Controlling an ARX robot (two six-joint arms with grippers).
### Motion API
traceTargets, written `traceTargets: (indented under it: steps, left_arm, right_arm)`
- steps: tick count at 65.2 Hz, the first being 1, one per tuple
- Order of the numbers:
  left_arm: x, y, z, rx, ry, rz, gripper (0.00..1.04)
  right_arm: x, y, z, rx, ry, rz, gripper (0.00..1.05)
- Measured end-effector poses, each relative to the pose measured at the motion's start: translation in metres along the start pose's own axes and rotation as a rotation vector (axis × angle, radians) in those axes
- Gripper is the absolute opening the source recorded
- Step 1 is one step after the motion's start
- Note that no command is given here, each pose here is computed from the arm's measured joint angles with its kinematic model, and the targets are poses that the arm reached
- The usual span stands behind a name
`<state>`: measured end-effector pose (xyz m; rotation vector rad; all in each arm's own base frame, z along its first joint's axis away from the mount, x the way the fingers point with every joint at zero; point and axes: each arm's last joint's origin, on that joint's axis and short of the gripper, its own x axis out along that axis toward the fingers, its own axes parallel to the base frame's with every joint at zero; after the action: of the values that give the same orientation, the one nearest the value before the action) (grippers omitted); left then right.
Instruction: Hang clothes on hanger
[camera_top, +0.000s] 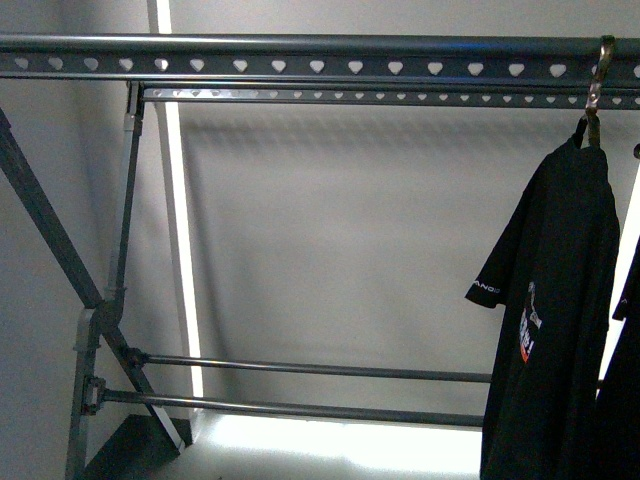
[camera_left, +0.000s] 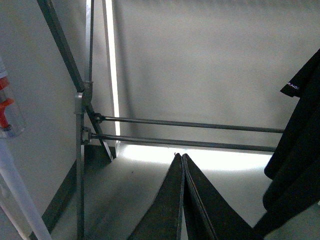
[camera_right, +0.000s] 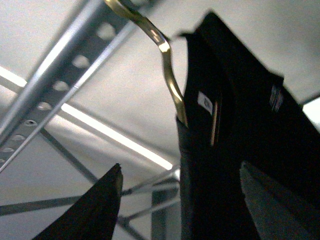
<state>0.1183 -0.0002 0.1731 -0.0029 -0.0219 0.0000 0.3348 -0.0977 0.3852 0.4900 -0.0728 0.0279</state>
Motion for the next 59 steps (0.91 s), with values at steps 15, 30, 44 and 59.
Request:
traceTargets:
  steps: [15,30,44,59]
  left_arm:
    - [-0.005,0.000,0.000,0.000,-0.002,0.000,0.04]
    - [-0.009,0.000,0.000,0.000,-0.002,-0.001,0.04]
    - [-0.021,0.000,-0.003,0.000,0.006,-0.001,0.04]
    - [-0.022,0.000,-0.003,0.000,0.005,0.000,0.04]
  right_arm:
    - [-0.135,0.020,-0.045,-0.424,-0.258,0.029,0.97]
    - [-0.214,0.001,-0.146,-0.470,0.059,-0.035,0.67]
    - [-0.225,0.000,-0.177,-0.484,0.072,-0.038,0.23]
    - [-0.232,0.003,-0.197,-0.489,0.069,-0.058,0.02]
